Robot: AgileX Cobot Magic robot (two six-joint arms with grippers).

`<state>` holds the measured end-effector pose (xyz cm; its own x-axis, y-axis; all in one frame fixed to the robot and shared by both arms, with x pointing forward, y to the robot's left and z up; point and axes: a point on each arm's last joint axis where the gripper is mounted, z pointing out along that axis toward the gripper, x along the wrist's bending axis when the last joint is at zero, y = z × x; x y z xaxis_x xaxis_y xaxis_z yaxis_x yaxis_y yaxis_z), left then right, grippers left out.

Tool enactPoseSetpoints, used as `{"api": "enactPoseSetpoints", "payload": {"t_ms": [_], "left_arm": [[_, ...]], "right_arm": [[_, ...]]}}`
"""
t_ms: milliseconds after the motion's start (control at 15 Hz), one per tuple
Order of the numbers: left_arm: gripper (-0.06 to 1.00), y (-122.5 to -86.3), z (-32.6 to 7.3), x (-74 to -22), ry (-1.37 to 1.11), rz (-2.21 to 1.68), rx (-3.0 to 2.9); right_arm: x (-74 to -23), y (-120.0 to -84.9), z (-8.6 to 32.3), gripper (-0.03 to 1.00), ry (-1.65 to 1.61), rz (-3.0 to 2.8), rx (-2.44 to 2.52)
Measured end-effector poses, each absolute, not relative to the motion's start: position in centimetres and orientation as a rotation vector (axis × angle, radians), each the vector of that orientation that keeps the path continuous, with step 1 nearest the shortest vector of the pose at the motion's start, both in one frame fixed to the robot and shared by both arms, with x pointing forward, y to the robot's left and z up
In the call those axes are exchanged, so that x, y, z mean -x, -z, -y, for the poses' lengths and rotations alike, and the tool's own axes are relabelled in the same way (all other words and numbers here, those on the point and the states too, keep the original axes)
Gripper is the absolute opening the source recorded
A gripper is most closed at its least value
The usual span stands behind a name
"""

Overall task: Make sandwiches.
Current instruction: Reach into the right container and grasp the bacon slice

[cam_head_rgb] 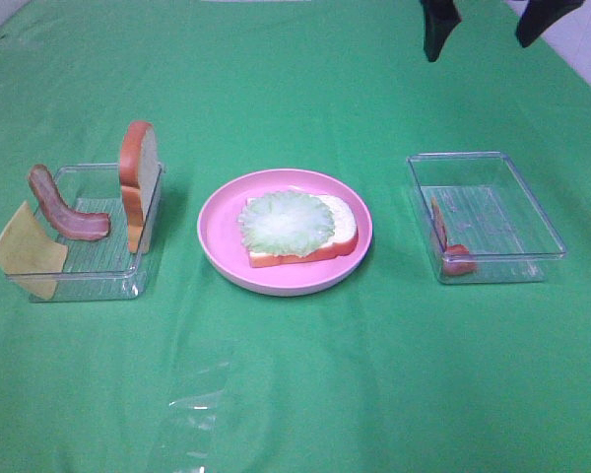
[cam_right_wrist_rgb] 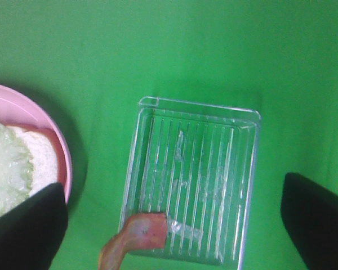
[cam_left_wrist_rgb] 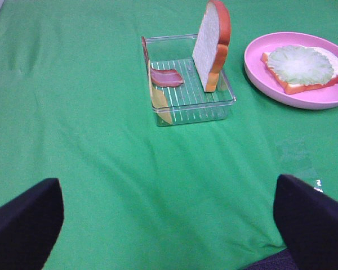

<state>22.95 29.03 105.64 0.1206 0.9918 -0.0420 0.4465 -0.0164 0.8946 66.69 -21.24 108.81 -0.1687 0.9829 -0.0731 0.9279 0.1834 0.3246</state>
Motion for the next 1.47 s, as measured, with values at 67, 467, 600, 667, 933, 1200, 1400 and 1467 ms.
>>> {"api": "enactPoseSetpoints", "payload": {"t_ms": [67, 467, 600, 667, 933, 1200, 1400, 1467], "left_arm": [[0.93, -105.6, -29.0, -22.9, -0.847, -1.442, -1.586], [0.93, -105.6, -29.0, -22.9, -0.847, -1.442, -1.586], [0.93, -105.6, -29.0, -22.9, -0.847, -1.442, -1.586], [0.93, -105.6, -29.0, -22.9, -0.847, -1.442, -1.586], [0.93, -105.6, -29.0, -22.9, -0.847, -1.442, -1.586], [0.93, -105.6, -29.0, -22.9, -0.847, -1.442, -1.586], [0.93, -105.6, -29.0, -22.9, -0.847, -1.442, -1.586], [0.93, -105.6, -29.0, -22.9, -0.847, -1.442, -1.586]], "right_arm": [[-66.2, -109.2, 22.1, 0.98, -0.304, -2.184, -1.86], [-64.9, -108.2, 22.1, 0.98, -0.309, -2.247, -1.925], [-64.3, -105.9, 22.1, 0.98, -0.227, -2.305, -1.967], [-63.9, -104.8, 22.2, 0.98, -0.183, -2.326, -1.985], [-62.7, -100.5, 22.1, 0.98, -0.127, -2.372, -2.053], [-61.9, -97.3, 21.4, 0.98, -0.196, -2.41, -2.132], [-62.1, -94.9, 21.2, 0.96, -0.141, -2.456, -2.161], [-62.1, -94.6, 21.2, 0.96, -0.129, -2.459, -2.166]]}}
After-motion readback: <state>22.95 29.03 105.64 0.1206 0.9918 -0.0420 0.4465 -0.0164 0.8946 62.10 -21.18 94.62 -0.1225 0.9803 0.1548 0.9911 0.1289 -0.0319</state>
